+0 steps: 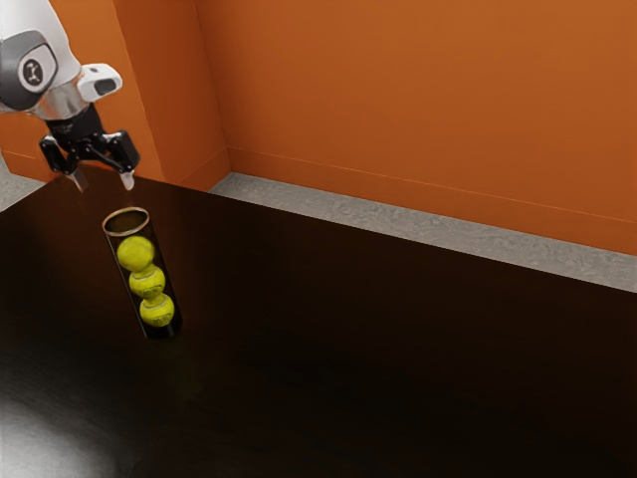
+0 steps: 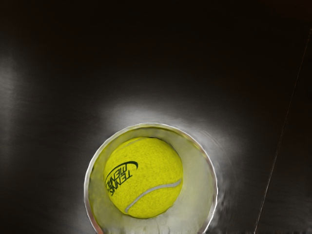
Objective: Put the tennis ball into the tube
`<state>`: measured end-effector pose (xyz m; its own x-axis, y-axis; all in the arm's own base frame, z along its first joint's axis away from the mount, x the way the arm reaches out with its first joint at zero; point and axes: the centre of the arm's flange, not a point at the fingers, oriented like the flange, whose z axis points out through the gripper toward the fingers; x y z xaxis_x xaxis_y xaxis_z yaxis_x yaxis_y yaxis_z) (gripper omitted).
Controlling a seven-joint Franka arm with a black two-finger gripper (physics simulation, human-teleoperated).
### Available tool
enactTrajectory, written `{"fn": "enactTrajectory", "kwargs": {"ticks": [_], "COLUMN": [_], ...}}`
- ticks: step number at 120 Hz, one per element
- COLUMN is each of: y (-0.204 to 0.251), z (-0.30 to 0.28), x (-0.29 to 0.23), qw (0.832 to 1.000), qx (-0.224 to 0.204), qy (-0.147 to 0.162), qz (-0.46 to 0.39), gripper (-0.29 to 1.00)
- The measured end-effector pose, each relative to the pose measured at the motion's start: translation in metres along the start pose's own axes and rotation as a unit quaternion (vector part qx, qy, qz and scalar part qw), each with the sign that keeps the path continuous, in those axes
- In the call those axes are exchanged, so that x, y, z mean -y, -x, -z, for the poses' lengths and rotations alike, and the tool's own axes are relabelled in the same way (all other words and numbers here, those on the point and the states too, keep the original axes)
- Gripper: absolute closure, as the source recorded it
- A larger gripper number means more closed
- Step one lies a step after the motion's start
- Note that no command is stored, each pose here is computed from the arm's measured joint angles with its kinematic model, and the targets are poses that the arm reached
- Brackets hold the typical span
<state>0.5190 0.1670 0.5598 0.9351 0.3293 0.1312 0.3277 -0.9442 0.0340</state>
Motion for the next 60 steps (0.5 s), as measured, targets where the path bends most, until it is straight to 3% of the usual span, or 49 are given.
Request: {"fn": "enactTrajectory", "kwargs": {"ticks": [28, 38, 46, 60], "y": [-0.004, -0.004, 0.009, 0.043], "z": [0.019, 0.055, 0.058, 0.050], "x": [-0.049, -0.077, -0.106, -0.131], "qw": [0.999, 0.998, 0.996, 0.988], "qx": [0.014, 0.012, 0.040, 0.113], "qy": [0.006, 0.016, 0.013, 0.055], "qz": [-0.031, -0.051, -0.079, -0.092], "gripper": [0.01, 0.01, 0.01, 0.00]}}
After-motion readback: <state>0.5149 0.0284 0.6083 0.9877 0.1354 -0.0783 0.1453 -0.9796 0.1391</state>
